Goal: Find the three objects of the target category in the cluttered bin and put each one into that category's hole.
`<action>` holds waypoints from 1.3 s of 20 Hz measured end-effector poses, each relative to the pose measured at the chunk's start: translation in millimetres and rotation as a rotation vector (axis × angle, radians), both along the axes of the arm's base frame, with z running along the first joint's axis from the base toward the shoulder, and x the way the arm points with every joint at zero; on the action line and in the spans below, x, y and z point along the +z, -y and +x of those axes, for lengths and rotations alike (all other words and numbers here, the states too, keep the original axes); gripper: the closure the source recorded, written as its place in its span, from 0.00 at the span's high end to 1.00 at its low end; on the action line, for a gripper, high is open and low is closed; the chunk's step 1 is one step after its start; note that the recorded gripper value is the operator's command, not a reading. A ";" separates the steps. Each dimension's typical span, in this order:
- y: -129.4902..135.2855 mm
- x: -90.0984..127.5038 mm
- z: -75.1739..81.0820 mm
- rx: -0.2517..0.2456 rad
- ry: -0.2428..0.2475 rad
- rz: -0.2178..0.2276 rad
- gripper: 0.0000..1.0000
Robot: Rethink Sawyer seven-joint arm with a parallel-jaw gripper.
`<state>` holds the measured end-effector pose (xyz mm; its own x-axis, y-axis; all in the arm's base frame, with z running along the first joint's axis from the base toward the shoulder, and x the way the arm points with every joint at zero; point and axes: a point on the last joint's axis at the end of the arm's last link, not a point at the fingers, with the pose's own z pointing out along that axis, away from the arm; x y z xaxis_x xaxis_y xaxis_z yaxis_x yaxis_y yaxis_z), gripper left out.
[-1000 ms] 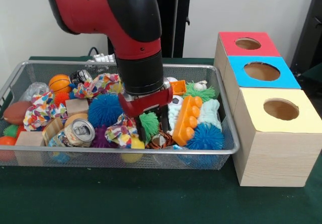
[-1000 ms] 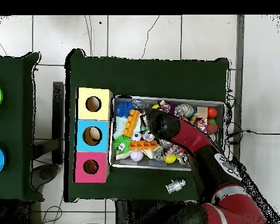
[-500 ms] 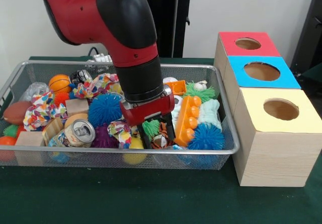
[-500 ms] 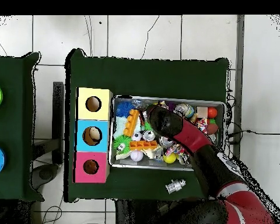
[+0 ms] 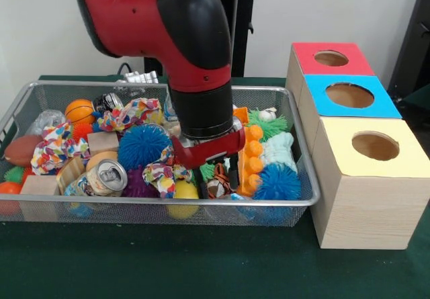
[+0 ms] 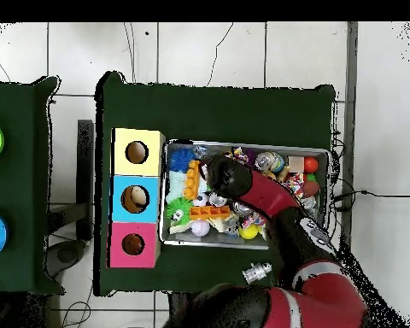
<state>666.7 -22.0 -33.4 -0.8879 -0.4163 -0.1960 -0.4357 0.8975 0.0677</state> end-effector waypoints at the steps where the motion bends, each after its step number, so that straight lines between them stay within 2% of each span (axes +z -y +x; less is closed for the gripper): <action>1: -2.1 0.2 -0.7 0.012 -0.007 -0.014 1.00; 2: -4.1 0.3 -1.3 0.023 -0.014 -0.029 1.00; 5: -12.8 2.1 -7.1 0.092 -0.067 -0.127 1.00; 7: -16.3 2.9 -10.5 0.114 -0.095 -0.167 1.00; 8: -21.4 3.1 -15.9 0.121 -0.133 -0.212 1.00; 10: -25.2 3.4 -19.3 0.102 -0.157 -0.236 1.00; 12: -28.8 4.7 -22.1 0.048 -0.171 -0.258 1.00; 15: -24.2 7.5 -19.4 -0.037 -0.154 -0.268 1.00; 17: -8.5 8.2 -15.9 -0.068 -0.122 -0.277 1.00; 23: 53.4 4.9 -22.0 -0.129 -0.052 -0.283 1.00; 26: 66.2 2.8 -24.6 -0.145 -0.028 -0.264 1.00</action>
